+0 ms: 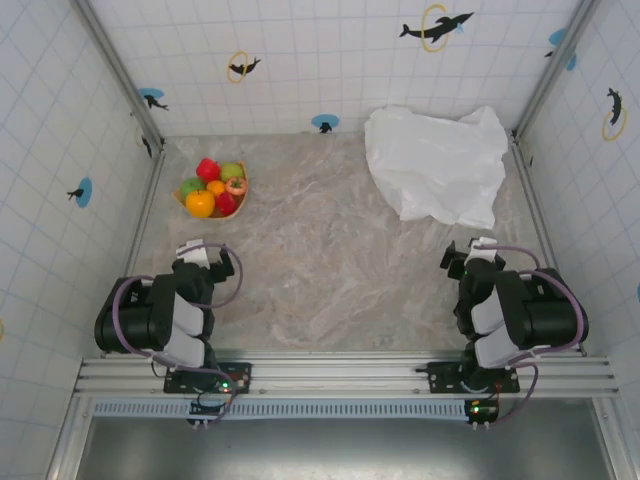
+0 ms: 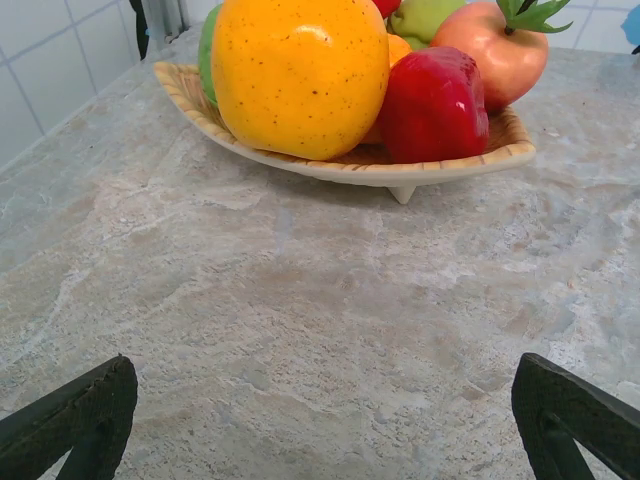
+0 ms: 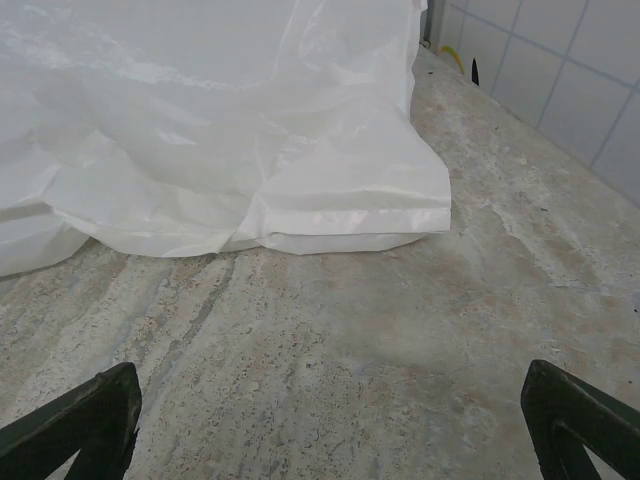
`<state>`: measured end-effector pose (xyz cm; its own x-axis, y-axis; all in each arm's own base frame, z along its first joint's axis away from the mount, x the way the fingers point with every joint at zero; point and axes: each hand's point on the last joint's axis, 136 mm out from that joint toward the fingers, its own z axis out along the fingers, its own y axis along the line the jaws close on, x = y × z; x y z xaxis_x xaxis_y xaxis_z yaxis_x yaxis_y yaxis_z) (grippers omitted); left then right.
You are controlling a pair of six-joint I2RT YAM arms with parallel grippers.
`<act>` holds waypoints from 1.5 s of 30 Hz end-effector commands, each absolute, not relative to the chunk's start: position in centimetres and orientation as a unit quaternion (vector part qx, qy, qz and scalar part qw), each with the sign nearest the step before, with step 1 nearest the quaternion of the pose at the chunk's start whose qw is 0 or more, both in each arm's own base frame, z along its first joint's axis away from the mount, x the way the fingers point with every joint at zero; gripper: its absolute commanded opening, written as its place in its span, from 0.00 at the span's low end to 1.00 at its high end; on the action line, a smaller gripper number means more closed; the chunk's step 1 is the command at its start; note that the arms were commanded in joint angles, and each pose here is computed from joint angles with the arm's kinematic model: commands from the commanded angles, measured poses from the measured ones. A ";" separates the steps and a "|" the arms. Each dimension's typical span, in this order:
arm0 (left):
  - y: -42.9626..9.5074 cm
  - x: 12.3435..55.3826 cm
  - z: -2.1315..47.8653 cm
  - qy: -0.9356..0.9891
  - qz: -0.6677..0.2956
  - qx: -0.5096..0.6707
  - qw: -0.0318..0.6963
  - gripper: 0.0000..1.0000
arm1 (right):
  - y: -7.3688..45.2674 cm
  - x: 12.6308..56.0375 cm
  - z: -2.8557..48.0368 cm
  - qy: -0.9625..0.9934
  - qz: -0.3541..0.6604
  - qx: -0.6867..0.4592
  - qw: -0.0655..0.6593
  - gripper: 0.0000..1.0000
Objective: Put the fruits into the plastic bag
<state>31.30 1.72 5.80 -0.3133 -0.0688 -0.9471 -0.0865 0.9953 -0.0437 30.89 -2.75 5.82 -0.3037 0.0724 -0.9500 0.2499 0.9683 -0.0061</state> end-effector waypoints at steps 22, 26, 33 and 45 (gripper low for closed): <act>1.7 31.2 5.8 0.810 -0.002 -0.053 0.584 0.98 | -3.0 30.0 5.8 0.800 -0.078 0.105 0.585 1.00; 1.7 31.2 5.8 0.810 -0.002 -0.053 0.584 0.98 | -3.0 30.0 5.8 0.800 -0.077 0.105 0.585 1.00; 1.7 31.2 5.8 0.810 -0.002 -0.053 0.584 0.98 | -3.0 30.0 5.8 0.801 -0.076 0.106 0.584 1.00; 1.7 31.2 5.9 0.808 -0.003 -0.054 0.586 0.98 | -3.1 30.0 6.0 0.797 -0.081 0.108 0.588 1.00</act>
